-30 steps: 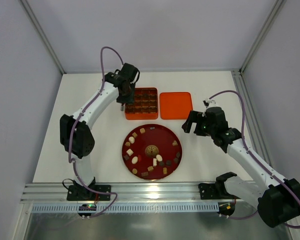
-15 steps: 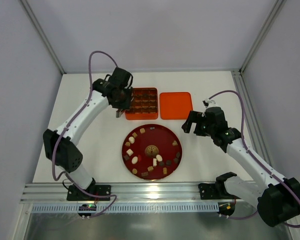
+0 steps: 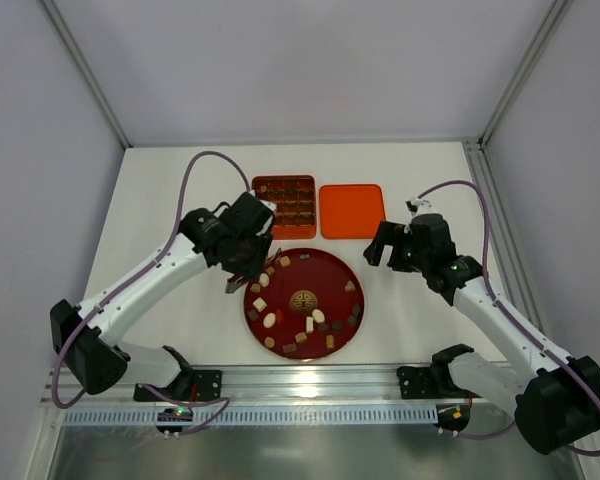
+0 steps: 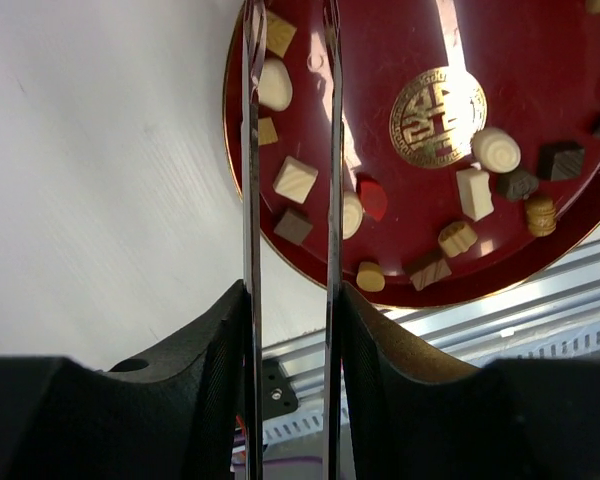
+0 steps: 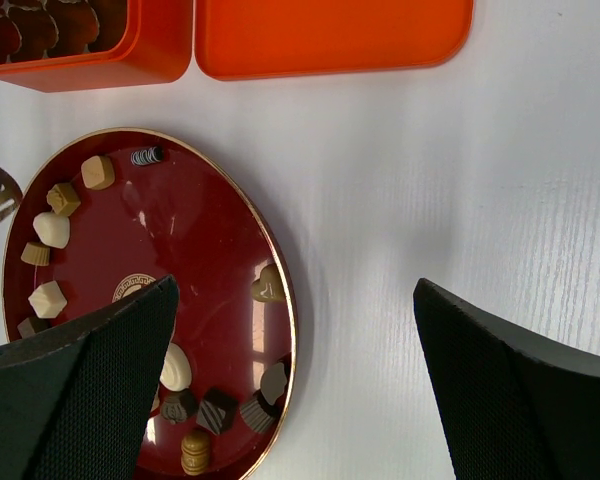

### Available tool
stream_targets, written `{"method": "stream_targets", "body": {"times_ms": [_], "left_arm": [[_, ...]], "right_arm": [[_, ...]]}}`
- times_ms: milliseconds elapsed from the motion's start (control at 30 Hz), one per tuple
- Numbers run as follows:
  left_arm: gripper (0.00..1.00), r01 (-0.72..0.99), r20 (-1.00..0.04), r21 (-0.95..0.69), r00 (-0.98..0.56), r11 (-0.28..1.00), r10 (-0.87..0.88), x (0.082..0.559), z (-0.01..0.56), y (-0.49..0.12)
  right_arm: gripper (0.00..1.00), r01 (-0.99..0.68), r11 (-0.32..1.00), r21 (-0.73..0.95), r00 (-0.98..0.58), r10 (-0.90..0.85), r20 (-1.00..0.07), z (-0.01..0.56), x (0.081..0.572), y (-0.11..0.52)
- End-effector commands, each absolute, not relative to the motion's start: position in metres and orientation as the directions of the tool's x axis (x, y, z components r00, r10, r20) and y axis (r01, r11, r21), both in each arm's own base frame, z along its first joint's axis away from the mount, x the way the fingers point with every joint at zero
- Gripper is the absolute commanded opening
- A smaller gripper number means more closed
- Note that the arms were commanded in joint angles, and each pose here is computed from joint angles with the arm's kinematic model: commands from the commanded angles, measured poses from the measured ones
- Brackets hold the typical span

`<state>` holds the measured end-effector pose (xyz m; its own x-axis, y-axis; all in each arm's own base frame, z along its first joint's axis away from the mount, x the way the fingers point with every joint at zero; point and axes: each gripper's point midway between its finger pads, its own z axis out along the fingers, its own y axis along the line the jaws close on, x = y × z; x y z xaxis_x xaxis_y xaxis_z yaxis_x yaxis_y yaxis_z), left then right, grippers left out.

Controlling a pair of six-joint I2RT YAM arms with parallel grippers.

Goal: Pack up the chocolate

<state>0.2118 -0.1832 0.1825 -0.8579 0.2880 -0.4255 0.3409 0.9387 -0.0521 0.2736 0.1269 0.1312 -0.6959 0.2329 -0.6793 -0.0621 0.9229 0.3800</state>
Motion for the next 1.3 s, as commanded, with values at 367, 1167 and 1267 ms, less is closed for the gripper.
{"method": "stream_targets", "body": {"times_ms": [367,1167,1267], "left_arm": [[0.41,0.336,-0.383,0.013,-0.869,0.942,0.315,0.196,0.160,-0.176],[0.41,0.354,-0.354,0.068,-0.866,0.933,0.354,0.209,0.139,-0.181],[0.41,0.356,-0.353,0.071,-0.865,0.932,0.357,0.210,0.138,-0.182]], "right_arm": [[1.00,-0.087,0.915,0.393,-0.641,0.251,-0.725,0.150,0.281,0.128],[1.00,-0.088,0.920,0.383,-0.642,0.241,-0.728,0.149,0.281,0.127],[1.00,-0.085,0.920,0.382,-0.642,0.242,-0.727,0.149,0.280,0.126]]}}
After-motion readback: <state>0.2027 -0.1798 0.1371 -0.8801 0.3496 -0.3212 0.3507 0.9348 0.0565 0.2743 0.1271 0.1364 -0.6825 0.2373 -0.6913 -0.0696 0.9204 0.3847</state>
